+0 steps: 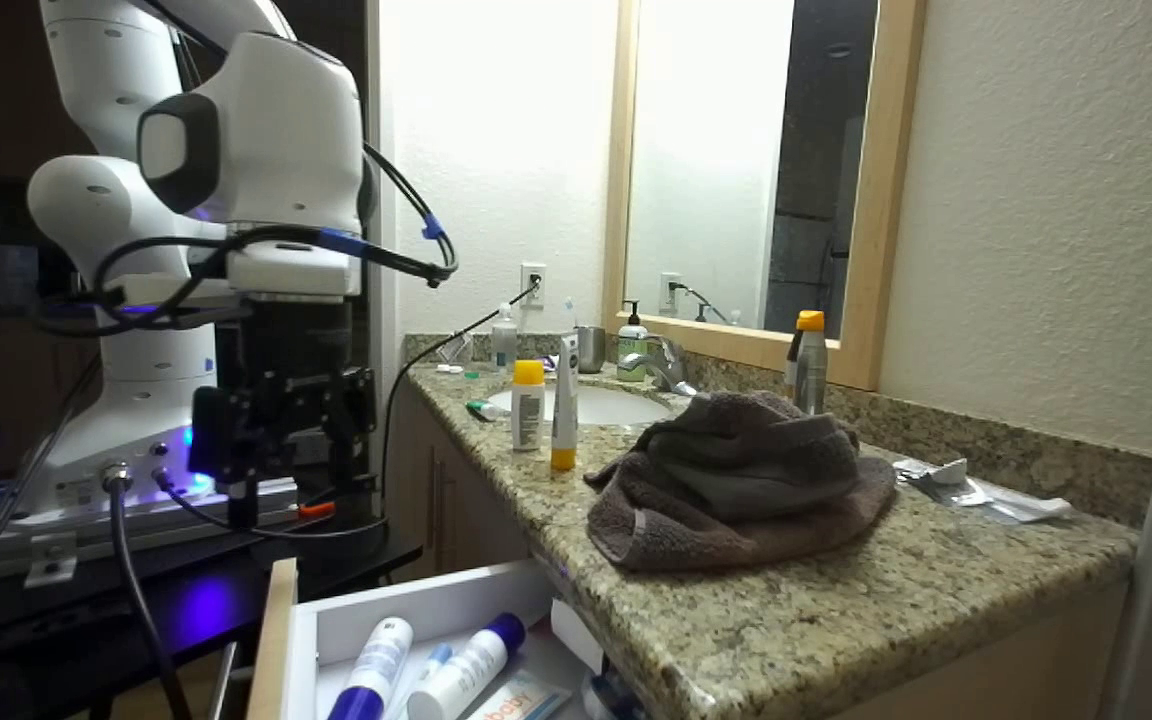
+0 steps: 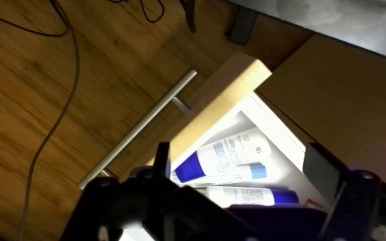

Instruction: Close the upper drawer

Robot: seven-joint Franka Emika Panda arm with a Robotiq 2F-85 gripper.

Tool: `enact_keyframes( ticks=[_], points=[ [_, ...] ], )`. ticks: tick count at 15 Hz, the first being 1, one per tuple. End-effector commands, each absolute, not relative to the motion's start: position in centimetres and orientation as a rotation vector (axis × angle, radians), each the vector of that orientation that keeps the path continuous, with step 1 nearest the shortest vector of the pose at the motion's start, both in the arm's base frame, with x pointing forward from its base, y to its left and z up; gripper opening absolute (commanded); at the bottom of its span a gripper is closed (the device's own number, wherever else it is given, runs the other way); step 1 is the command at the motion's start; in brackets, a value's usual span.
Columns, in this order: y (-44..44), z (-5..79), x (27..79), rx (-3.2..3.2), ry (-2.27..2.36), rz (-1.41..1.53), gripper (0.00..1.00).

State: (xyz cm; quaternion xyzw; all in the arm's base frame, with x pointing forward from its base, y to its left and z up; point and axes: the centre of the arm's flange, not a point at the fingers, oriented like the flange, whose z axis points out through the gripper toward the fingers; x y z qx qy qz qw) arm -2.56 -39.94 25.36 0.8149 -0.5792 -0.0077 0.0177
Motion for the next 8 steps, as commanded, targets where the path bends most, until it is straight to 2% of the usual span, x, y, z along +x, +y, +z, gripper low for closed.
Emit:
enact_keyframes(
  ticks=[1,7,8],
  points=[
    [-40.7,22.5,-7.2,2.434,-1.841,-0.063,1.0],
    [-40.7,18.2,-8.0,2.279,-1.826,-0.177,1.0],
    [-39.9,21.3,-8.2,2.318,-1.84,-0.118,1.0]
  ],
)
